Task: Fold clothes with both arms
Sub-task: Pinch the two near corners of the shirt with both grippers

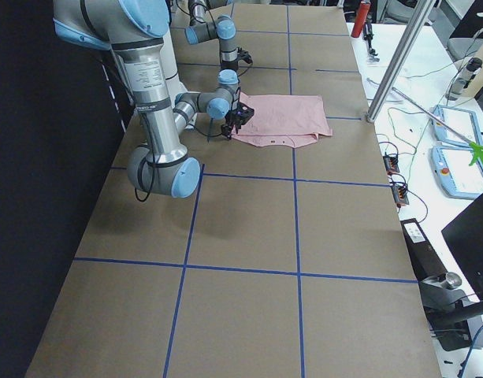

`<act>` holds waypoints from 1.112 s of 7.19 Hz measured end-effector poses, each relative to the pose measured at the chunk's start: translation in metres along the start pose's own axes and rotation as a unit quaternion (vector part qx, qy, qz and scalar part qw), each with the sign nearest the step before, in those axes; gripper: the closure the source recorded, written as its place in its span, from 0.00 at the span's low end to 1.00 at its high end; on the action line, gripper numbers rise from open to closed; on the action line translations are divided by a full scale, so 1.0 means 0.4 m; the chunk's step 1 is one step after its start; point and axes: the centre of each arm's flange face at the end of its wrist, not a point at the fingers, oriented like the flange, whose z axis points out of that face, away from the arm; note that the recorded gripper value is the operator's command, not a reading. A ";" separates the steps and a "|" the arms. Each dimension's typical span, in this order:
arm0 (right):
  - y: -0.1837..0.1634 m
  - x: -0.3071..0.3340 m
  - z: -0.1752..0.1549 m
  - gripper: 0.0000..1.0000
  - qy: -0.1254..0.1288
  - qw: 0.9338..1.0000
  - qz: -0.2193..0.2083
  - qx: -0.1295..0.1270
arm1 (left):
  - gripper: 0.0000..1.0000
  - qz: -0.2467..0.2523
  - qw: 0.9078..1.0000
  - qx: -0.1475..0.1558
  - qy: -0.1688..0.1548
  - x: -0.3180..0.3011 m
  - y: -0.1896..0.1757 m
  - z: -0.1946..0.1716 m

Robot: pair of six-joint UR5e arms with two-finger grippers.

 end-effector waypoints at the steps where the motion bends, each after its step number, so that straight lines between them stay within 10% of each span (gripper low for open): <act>1: -0.002 0.004 0.003 0.44 0.002 1.000 0.001 0.001 | 1.00 0.000 1.000 0.000 0.000 0.000 0.000 0.000; 3: -0.003 0.004 0.005 0.84 0.005 1.000 0.001 0.002 | 1.00 0.000 1.000 0.000 0.000 0.000 0.001 0.000; 8: 0.001 -0.004 -0.007 1.00 0.009 1.000 0.002 0.003 | 1.00 0.000 1.000 0.000 0.001 0.000 0.001 0.000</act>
